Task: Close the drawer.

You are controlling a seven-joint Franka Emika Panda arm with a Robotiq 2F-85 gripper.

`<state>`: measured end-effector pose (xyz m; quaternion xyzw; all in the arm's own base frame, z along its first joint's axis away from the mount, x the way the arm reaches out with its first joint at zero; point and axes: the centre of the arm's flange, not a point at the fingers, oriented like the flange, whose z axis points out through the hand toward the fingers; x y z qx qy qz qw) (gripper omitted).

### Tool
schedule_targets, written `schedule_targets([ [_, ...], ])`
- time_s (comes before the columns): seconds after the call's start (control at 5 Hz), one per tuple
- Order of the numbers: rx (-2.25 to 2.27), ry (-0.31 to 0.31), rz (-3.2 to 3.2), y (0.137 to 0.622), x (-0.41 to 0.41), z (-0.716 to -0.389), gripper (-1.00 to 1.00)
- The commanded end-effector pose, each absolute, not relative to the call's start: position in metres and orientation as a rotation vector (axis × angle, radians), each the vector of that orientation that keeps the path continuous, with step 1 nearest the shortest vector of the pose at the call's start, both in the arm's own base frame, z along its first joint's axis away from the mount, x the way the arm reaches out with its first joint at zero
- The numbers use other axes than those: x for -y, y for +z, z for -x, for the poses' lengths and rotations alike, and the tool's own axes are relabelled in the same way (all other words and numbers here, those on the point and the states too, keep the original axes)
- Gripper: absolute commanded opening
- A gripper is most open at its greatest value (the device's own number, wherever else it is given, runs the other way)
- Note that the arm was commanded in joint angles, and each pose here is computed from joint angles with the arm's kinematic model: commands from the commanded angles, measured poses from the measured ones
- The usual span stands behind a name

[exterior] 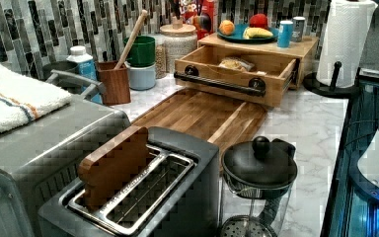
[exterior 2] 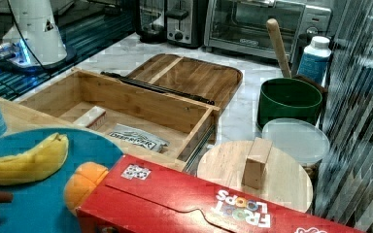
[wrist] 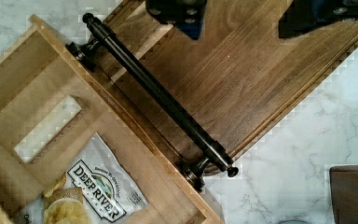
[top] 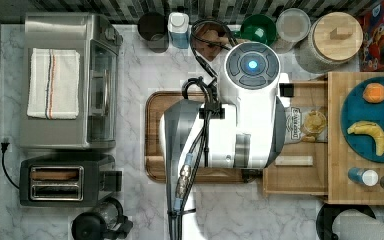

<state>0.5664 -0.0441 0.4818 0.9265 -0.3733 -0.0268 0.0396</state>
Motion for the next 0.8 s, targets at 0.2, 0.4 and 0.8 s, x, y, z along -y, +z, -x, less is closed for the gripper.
schedule_targets([
  [0.2, 1.128, -0.08, -2.846, 0.481, 0.044, -0.567, -1.0],
  [0.4, 1.128, -0.081, -2.846, 0.481, 0.044, -0.567, -1.0],
  [0.8, 0.681, -0.16, -3.077, 0.47, 0.019, -0.565, 1.0],
])
